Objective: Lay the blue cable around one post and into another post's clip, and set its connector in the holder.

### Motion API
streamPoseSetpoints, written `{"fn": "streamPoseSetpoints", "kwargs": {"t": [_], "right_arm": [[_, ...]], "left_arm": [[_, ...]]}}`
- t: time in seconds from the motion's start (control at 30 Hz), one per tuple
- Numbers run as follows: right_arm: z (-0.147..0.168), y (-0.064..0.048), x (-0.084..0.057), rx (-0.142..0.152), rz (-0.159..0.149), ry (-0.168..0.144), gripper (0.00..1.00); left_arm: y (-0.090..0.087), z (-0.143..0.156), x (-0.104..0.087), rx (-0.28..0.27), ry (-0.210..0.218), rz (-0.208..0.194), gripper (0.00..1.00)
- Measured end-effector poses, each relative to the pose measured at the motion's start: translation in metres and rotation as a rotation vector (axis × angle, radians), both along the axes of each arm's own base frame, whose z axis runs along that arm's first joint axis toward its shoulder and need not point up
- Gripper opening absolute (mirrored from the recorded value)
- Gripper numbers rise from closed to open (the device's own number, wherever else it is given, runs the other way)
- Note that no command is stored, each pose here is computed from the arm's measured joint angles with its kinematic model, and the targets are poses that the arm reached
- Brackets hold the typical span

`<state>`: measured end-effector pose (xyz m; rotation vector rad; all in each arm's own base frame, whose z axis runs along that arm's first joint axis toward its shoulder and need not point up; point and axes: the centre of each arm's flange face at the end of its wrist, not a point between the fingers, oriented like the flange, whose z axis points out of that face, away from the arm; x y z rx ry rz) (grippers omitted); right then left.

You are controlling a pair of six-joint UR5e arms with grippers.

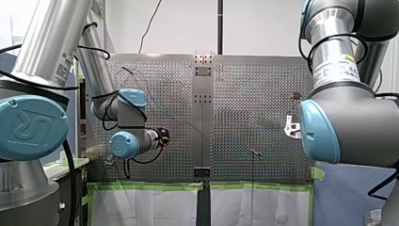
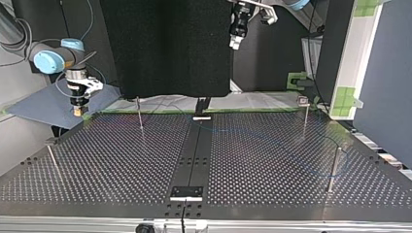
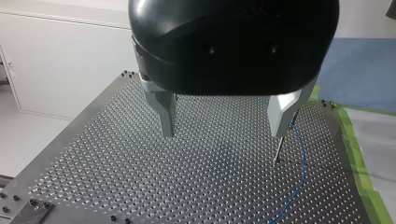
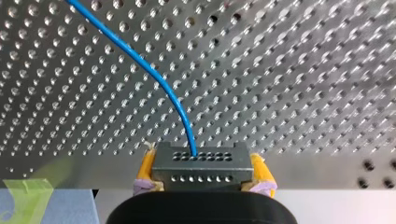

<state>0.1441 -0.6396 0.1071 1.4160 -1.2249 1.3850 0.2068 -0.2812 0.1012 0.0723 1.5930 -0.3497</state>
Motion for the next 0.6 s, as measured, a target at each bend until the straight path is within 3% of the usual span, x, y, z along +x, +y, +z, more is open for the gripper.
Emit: {"fn": "streamPoseSetpoints", "kwargs": {"t": [0.17, 0.6], "right_arm": [[0.018, 0.008, 0.017, -0.011, 0.021, 0.007, 0.00], [0.089, 0.029, 0.076, -0.098, 0.048, -0.017, 0.00]], "left_arm": [[0.000, 0.000, 0.000, 0.005, 0.001, 0.000, 0.98], [0.001, -0.001, -0.001, 0.016, 0.002, 0.000, 0.98]]}}
